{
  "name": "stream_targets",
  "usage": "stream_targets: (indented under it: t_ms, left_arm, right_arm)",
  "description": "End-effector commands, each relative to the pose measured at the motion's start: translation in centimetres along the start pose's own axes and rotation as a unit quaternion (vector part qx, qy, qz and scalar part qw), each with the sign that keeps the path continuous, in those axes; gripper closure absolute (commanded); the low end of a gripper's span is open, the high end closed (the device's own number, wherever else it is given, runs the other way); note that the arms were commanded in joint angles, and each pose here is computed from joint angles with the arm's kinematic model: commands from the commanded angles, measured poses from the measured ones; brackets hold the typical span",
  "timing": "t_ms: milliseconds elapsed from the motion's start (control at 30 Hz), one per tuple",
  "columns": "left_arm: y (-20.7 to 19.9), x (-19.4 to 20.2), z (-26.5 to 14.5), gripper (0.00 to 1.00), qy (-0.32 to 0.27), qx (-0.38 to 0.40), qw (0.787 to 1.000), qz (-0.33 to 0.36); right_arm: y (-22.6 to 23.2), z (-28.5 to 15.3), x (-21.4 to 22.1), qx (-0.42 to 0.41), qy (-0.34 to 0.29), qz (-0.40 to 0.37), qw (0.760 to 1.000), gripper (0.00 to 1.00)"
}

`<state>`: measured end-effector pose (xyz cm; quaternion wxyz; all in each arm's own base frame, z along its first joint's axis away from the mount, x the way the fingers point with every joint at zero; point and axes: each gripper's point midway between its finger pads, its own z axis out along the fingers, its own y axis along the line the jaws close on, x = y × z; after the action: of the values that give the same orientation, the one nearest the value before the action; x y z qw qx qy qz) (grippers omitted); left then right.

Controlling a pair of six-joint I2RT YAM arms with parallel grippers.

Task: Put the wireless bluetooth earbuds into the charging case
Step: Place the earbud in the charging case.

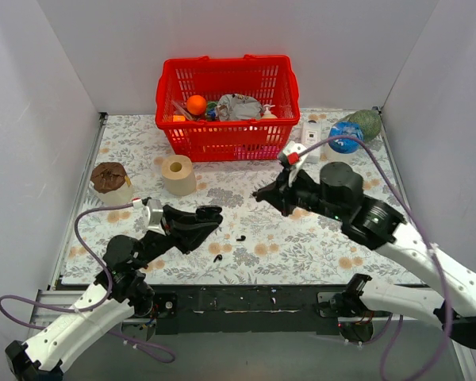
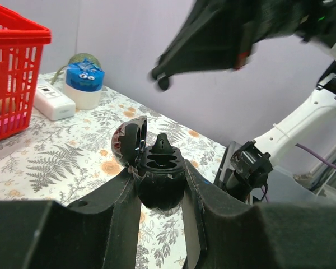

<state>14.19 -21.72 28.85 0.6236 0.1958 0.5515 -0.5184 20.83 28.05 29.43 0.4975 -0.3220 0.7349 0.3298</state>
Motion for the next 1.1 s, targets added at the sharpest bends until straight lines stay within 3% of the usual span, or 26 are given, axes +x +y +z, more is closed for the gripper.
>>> stream_targets:
  t_ms: [0, 167, 267, 667, 1067]
  left_arm:
    - [-3.1, -1.7, 1.1, 1.00, 0.001, 0.085, 0.996, 0.036]
    - [-6.9, 0.6, 1.5, 1.00, 0.085, 0.217, 0.972, 0.016]
    - [-7.6, 1.1, 2.0, 1.00, 0.106, 0.251, 0.962, 0.001]
    - [-8.4, 2.7, 2.7, 1.00, 0.182, 0.304, 0.935, -0.027]
    - [-8.2, 3.5, 2.2, 1.00, 0.194, 0.303, 0.932, -0.036]
  right_arm:
    - [5.1, -5.4, -2.4, -0.058, -0.006, -0.087, 0.995, 0.99]
    - [9.5, -8.7, -3.9, -0.132, -0.018, -0.106, 0.985, 0.99]
    - [10.9, -8.9, -3.9, -0.150, -0.011, -0.112, 0.982, 0.99]
    - [12.8, -6.8, -2.9, -0.155, 0.018, -0.148, 0.977, 0.99]
    - [14.1, -5.7, -3.4, -0.176, 0.007, -0.139, 0.974, 0.99]
